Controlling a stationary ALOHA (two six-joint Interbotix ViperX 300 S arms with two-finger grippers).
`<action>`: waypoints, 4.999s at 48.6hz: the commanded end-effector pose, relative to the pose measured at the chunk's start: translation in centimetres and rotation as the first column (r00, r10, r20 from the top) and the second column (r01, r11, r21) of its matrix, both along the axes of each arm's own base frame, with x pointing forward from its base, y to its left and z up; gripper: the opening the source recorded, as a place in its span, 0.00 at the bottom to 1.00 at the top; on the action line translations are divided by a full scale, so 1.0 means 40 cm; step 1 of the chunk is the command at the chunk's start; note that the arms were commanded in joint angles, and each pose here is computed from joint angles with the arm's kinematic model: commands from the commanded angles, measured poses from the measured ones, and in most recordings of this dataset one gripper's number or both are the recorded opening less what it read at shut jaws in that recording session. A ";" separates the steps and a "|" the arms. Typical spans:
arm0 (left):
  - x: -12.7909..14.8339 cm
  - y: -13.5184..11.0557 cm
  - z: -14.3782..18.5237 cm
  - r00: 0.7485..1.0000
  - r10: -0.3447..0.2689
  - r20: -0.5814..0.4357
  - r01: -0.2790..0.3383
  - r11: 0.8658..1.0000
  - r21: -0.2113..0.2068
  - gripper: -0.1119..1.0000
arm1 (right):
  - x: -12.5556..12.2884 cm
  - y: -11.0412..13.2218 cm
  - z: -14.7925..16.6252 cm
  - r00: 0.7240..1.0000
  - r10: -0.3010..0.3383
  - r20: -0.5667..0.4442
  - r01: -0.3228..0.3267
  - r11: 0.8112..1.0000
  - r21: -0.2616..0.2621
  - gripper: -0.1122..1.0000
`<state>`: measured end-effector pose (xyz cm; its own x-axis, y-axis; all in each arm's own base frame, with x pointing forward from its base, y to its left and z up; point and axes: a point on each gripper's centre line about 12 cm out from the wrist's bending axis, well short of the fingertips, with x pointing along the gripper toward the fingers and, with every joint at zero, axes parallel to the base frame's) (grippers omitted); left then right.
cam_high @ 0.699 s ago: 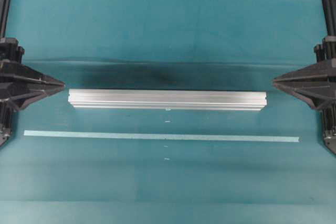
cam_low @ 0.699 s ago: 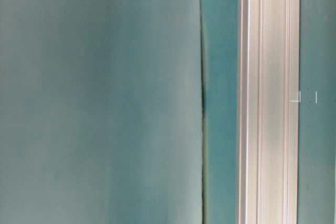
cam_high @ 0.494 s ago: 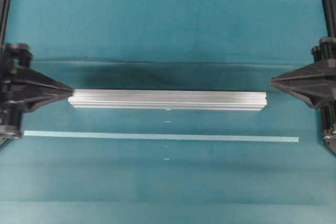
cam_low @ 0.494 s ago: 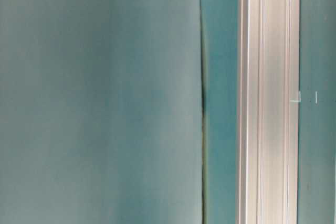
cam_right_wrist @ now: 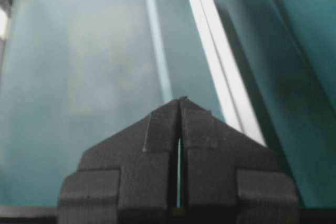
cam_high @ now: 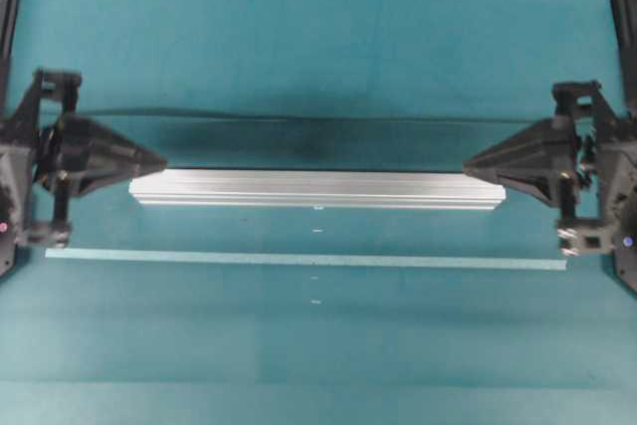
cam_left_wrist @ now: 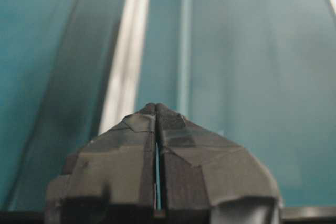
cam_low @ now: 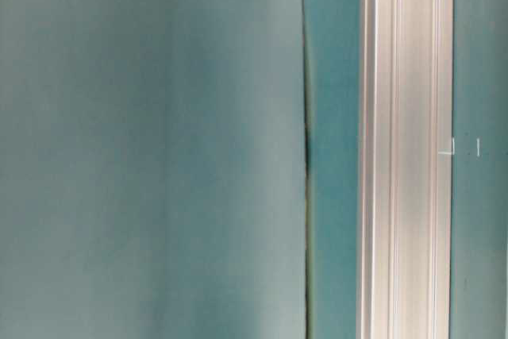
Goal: Lift the metal rail with both hands and move it towards you.
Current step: 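Move both grippers inward above the two ends of the silver rail, then lower both open grippers down around the rail ends, then close both grippers on the rail near each end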
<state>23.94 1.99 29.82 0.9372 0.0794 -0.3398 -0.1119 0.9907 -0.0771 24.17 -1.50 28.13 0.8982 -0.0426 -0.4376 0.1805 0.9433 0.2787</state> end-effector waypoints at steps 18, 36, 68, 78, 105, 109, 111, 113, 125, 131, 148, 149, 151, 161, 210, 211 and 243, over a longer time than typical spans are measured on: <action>0.054 0.039 0.010 0.957 0.032 -0.287 -0.022 0.999 0.035 0.06 | 0.061 -0.055 -0.018 0.916 -0.029 -0.400 0.043 0.999 0.025 0.08; 0.119 0.085 -0.030 0.827 0.012 -0.562 0.051 0.994 0.096 0.06 | 0.156 -0.088 -0.040 0.773 0.102 -0.626 -0.174 0.983 -0.053 0.08; 0.143 0.119 -0.084 0.693 -0.007 -0.721 0.096 0.992 0.083 0.06 | 0.180 -0.141 -0.095 0.661 0.151 -0.735 -0.265 0.963 -0.040 0.09; 0.142 0.119 -0.085 0.726 -0.005 -0.687 0.106 0.989 0.104 0.07 | 0.181 -0.141 -0.098 0.664 0.150 -0.732 -0.266 0.963 -0.043 0.13; 0.137 0.102 -0.124 0.735 -0.031 -0.677 0.159 0.979 0.127 0.99 | 0.177 -0.128 -0.155 0.683 0.152 -0.715 -0.315 0.944 -0.101 1.00; 0.133 0.100 -0.138 0.733 -0.033 -0.680 0.160 0.979 0.125 0.98 | 0.176 -0.123 -0.164 0.683 0.155 -0.714 -0.320 0.942 -0.102 1.00; 0.131 0.099 -0.145 0.732 -0.033 -0.681 0.159 0.979 0.124 0.97 | 0.176 -0.122 -0.168 0.684 0.155 -0.713 -0.321 0.941 -0.103 1.00; 0.130 0.099 -0.149 0.734 -0.033 -0.678 0.157 0.980 0.123 0.98 | 0.176 -0.121 -0.173 0.685 0.156 -0.712 -0.322 0.941 -0.104 1.00; 0.142 0.101 -0.199 0.735 -0.029 -0.678 0.145 0.983 0.115 0.98 | 0.169 -0.117 -0.210 0.669 0.160 -0.726 -0.325 0.941 -0.091 1.00; 0.153 0.103 -0.227 0.724 -0.033 -0.690 0.147 0.983 0.108 0.98 | 0.170 -0.109 -0.237 0.660 0.171 -0.731 -0.330 0.941 -0.078 1.00; 0.169 0.106 -0.285 0.706 -0.034 -0.708 0.141 0.986 0.093 0.98 | 0.177 -0.081 -0.306 0.644 0.199 -0.739 -0.344 0.938 -0.048 1.00; 0.170 0.104 -0.288 0.708 -0.034 -0.705 0.141 0.986 0.093 0.98 | 0.177 -0.081 -0.308 0.645 0.198 -0.738 -0.344 0.938 -0.049 1.00; 0.170 0.102 -0.295 0.710 -0.037 -0.703 0.144 0.985 0.094 0.98 | 0.174 -0.079 -0.318 0.641 0.199 -0.741 -0.344 0.938 -0.045 1.00; 0.167 0.090 -0.317 0.708 -0.046 -0.705 0.153 0.984 0.090 0.98 | 0.176 -0.081 -0.337 0.657 0.191 -0.729 -0.338 0.939 -0.058 1.00; 0.189 0.099 -0.465 0.699 -0.039 -0.714 0.124 0.990 0.068 0.98 | 0.160 -0.104 -0.441 0.650 0.164 -0.742 -0.309 0.949 -0.061 1.00; 0.189 0.099 -0.468 0.700 -0.038 -0.713 0.121 0.990 0.067 0.98 | 0.160 -0.105 -0.442 0.649 0.163 -0.743 -0.307 0.950 -0.060 1.00; 0.191 0.093 -0.478 0.708 -0.039 -0.706 0.119 0.991 0.065 0.61 | 0.151 -0.103 -0.451 0.649 0.157 -0.745 -0.294 0.954 -0.055 0.84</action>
<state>31.34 5.59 10.26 0.4197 0.0823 -0.9039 -0.0156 0.9964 0.0835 30.03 -5.85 10.14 0.2849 -0.0141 -0.9585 0.0390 0.9992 -0.0031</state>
